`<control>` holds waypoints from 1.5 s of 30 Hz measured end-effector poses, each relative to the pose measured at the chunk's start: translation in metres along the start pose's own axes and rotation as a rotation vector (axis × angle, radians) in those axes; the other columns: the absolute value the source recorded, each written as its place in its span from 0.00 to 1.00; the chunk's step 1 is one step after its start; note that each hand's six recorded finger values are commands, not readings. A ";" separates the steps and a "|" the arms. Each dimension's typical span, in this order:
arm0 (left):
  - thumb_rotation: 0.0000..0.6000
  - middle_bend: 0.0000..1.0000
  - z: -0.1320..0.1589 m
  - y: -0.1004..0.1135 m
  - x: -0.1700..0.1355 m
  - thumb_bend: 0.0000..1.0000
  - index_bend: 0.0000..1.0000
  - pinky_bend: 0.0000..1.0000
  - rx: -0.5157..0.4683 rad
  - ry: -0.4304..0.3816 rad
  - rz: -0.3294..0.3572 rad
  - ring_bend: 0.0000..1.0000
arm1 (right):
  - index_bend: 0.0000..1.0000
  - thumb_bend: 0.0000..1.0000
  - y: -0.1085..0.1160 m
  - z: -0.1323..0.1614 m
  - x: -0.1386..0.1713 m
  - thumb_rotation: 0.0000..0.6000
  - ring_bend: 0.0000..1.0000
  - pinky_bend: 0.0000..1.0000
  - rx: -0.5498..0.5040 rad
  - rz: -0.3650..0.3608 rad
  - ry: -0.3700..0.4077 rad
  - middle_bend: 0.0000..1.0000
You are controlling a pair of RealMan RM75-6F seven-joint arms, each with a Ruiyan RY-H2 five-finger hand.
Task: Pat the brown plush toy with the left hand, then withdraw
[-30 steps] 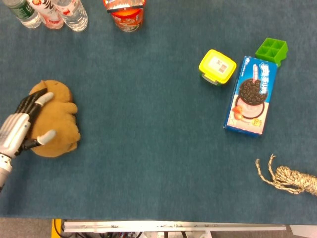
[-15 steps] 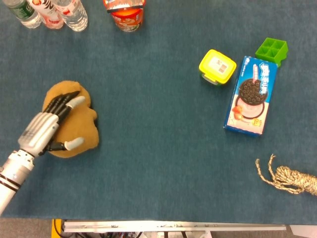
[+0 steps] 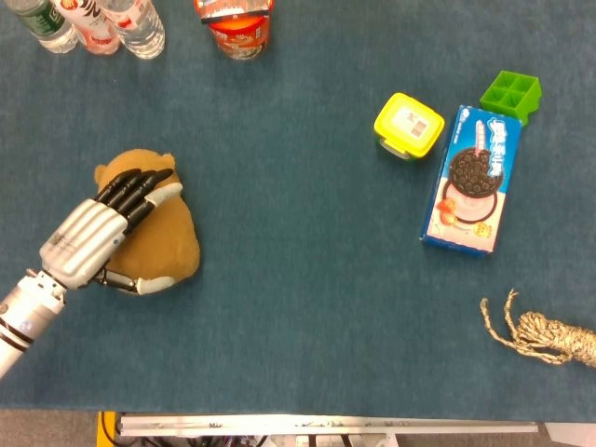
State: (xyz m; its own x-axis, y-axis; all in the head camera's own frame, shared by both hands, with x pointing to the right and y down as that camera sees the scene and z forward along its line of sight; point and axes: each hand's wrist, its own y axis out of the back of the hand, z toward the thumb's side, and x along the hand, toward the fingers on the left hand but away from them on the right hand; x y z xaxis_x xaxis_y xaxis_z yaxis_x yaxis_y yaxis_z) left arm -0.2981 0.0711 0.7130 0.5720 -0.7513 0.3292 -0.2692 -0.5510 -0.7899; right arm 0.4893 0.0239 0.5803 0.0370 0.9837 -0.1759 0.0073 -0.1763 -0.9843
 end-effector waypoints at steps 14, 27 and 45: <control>0.27 0.00 0.009 -0.017 0.003 0.04 0.00 0.00 0.152 -0.169 -0.116 0.00 | 0.34 0.34 -0.001 0.003 0.000 1.00 0.41 0.41 0.005 0.006 0.001 0.37; 0.20 0.00 0.007 -0.032 0.018 0.03 0.00 0.00 0.388 -0.294 -0.150 0.00 | 0.34 0.34 0.001 0.003 0.002 1.00 0.41 0.41 0.018 0.009 -0.017 0.37; 0.20 0.00 0.005 -0.013 0.017 0.03 0.00 0.00 0.418 -0.296 -0.058 0.00 | 0.34 0.34 0.001 0.003 0.003 1.00 0.41 0.41 0.011 0.008 -0.013 0.37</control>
State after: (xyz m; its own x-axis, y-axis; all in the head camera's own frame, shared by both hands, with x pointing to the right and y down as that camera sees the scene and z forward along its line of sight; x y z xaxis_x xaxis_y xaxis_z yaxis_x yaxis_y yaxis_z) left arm -0.2805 0.0675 0.7265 0.7879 -0.5556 0.2656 0.0671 -0.3512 -0.9339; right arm 0.4862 0.0265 0.5789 0.0243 0.9826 -0.1842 -0.0037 -0.1842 -0.9829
